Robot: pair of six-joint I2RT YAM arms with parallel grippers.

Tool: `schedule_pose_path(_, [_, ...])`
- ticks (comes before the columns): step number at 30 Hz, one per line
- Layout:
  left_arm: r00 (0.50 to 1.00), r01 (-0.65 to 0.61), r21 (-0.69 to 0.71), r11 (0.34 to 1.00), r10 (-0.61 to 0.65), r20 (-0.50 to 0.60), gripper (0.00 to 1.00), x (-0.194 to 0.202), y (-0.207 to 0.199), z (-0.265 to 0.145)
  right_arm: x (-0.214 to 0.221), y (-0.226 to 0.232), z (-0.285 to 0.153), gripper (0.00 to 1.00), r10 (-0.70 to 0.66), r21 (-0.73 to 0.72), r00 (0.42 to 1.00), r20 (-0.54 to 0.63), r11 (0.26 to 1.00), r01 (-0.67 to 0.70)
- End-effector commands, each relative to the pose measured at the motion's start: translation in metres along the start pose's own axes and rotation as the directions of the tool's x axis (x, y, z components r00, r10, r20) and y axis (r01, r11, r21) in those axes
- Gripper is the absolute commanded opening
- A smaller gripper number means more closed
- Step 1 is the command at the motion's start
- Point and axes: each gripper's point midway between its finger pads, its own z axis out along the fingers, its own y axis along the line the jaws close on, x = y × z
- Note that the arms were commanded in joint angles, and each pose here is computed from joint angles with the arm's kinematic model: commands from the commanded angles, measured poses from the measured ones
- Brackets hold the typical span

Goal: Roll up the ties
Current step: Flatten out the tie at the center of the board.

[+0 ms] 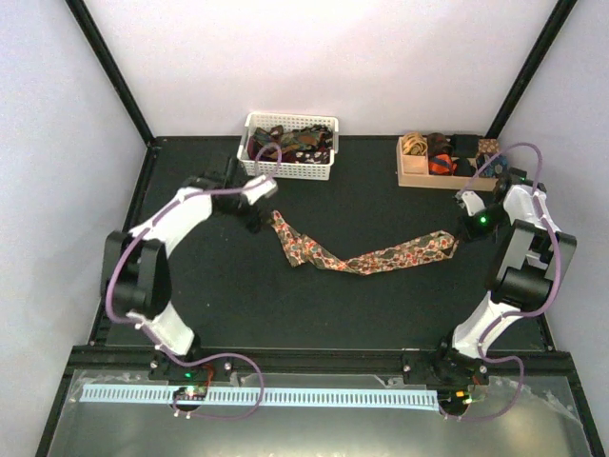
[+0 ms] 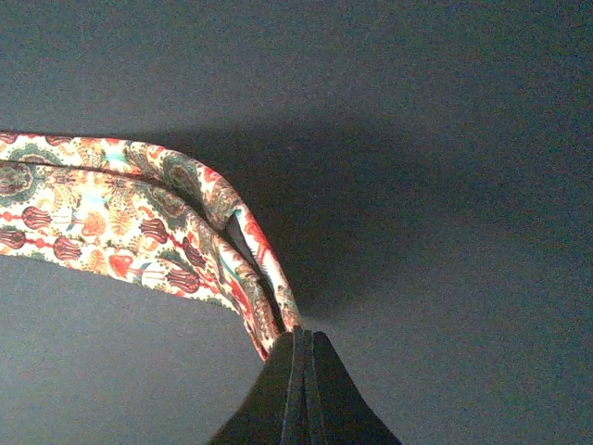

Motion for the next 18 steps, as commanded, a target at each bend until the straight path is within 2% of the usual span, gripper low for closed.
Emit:
schedule_pose_path(1, [0.976,0.218,-0.003,0.976,-0.219,-0.01,0.9,-0.036,0.034,0.024,-0.003,-0.001,-0.005,0.01,-0.015,0.013,1.0,0.016,1.0,0.014])
schedule_pose_path(4, [0.962,0.263,-0.04,0.964,-0.265,-0.058,0.87,-0.04,0.053,0.044,-0.006,-0.001,-0.009,0.01,-0.015,0.02,0.999,0.029,1.0,0.014])
schedule_pose_path(8, [0.931,0.308,-0.118,0.944,-0.324,-0.168,0.88,-0.028,0.061,0.074,-0.007,-0.002,-0.008,0.01,-0.013,0.019,1.0,0.027,1.0,0.013])
schedule_pose_path(12, [0.914,0.302,-0.174,0.937,-0.336,-0.225,0.91,-0.013,0.056,0.094,-0.007,-0.004,-0.005,0.01,-0.014,0.016,1.0,0.024,1.0,0.013])
schedule_pose_path(15, [0.894,0.281,-0.249,0.927,-0.347,-0.283,0.89,0.003,0.058,0.104,-0.008,-0.005,-0.004,0.01,-0.011,0.015,1.0,0.024,1.0,0.011])
schedule_pose_path(18, [0.881,0.286,-0.252,0.924,-0.358,-0.311,0.86,0.016,0.055,0.107,-0.009,-0.008,-0.003,0.01,-0.005,0.01,1.0,0.025,1.0,0.005])
